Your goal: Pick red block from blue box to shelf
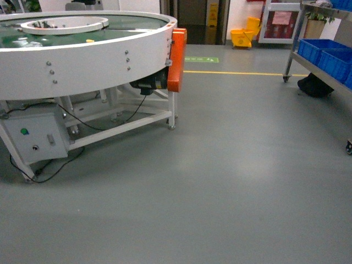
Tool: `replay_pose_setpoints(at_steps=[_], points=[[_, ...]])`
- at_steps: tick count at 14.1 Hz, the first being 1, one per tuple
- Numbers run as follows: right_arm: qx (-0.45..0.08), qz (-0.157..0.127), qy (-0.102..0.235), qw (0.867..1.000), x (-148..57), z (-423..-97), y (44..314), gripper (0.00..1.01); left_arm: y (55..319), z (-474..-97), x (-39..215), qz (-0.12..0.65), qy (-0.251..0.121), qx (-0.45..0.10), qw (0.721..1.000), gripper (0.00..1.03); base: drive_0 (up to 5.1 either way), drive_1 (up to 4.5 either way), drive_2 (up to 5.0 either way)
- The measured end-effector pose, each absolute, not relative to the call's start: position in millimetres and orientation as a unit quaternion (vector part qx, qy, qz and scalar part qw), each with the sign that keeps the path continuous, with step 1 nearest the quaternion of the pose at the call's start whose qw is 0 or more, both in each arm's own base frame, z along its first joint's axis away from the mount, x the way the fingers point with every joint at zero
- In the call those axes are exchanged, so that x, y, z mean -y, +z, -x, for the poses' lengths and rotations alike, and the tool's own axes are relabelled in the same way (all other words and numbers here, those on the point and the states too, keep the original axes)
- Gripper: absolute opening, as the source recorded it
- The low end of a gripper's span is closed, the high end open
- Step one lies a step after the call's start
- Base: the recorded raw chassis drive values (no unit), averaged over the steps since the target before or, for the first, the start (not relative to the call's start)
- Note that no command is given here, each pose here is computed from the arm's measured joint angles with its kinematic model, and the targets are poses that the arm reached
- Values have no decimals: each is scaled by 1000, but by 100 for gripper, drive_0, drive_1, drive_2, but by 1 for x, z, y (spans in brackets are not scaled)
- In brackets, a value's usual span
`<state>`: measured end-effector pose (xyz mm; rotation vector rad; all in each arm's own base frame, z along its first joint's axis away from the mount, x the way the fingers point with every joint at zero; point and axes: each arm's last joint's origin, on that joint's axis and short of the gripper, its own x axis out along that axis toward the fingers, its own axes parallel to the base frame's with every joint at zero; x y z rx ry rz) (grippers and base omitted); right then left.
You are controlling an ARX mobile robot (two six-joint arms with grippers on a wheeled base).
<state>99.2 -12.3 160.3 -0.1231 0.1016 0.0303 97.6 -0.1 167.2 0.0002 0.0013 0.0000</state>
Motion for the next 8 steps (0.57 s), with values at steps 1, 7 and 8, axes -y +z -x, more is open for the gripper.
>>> replay_pose_setpoints(at_steps=[1,7,8], points=[[-51,62,15,997,12,-99,160,29,167,-98,0,0,0,0,1000,98,-4,417,-425],[-51,61,15,997,12,-99,160,29,167,-98,0,0,0,-1,1000,98,-5,417,-427],[-51,61,15,997,12,-99,160,29,167,-98,0,0,0,0,1000,98,-3,419,-426]])
